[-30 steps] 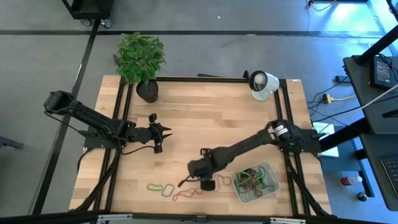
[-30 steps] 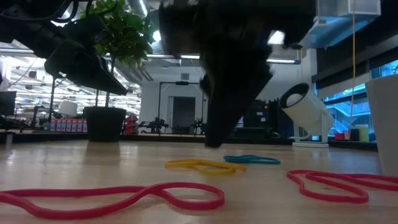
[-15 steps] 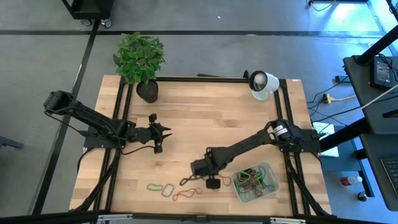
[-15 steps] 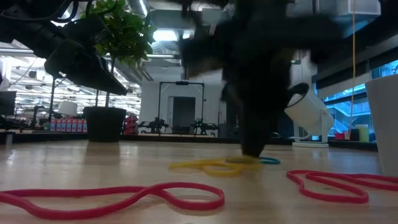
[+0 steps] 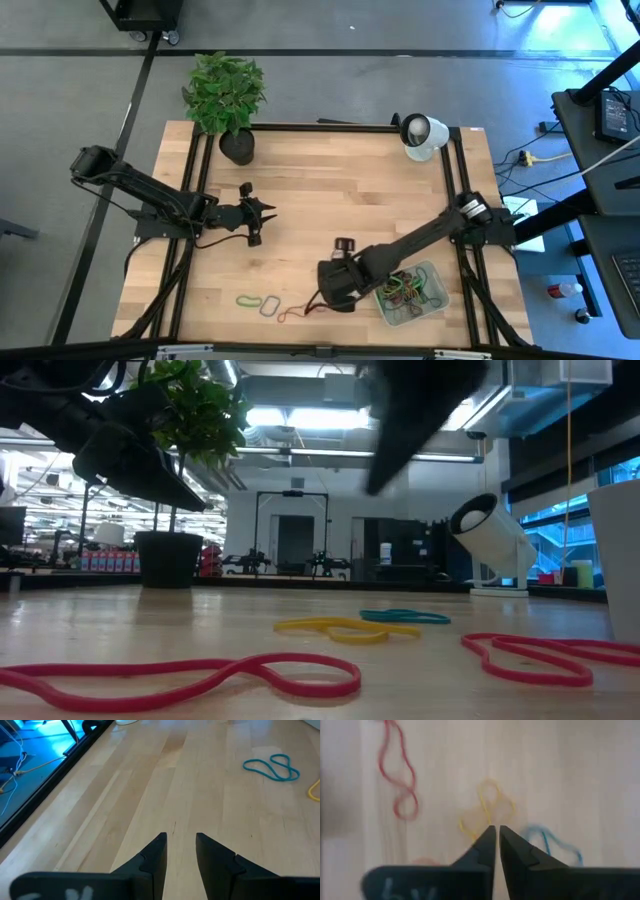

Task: Pick and place rubber bands into bin
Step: Put the yellow rubber band into the white bin

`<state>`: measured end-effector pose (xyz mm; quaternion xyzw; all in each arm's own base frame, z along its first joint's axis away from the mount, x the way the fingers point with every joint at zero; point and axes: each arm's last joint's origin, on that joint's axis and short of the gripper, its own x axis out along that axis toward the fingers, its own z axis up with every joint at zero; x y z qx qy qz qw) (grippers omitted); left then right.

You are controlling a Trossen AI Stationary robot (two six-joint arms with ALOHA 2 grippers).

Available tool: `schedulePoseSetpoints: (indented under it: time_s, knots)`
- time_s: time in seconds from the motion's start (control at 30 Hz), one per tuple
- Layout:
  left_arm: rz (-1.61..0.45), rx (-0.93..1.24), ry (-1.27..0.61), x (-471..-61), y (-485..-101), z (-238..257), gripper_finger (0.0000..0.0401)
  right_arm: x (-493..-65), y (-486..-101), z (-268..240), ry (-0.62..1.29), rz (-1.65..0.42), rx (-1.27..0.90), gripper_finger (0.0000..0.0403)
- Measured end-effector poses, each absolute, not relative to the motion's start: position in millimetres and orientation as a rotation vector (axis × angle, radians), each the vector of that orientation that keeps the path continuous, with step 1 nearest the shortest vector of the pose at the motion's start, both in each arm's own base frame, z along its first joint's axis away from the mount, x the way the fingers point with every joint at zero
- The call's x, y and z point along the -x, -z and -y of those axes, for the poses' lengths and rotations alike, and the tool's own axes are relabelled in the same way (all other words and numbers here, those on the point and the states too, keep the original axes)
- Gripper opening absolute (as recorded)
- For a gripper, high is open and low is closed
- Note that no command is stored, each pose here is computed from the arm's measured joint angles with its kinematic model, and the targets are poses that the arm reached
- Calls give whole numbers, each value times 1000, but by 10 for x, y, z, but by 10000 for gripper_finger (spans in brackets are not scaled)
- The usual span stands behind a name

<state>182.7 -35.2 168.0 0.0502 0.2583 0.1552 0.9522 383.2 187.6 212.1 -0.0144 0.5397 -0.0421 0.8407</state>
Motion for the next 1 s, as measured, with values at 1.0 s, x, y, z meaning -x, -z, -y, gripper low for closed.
schedulePoseSetpoints:
  time_s: [1.0]
  knots:
    - [-519, -98, -313, -1830, -1685, 353, 97, -3637, -1910, -1872, 11, -1373, -7, 4]
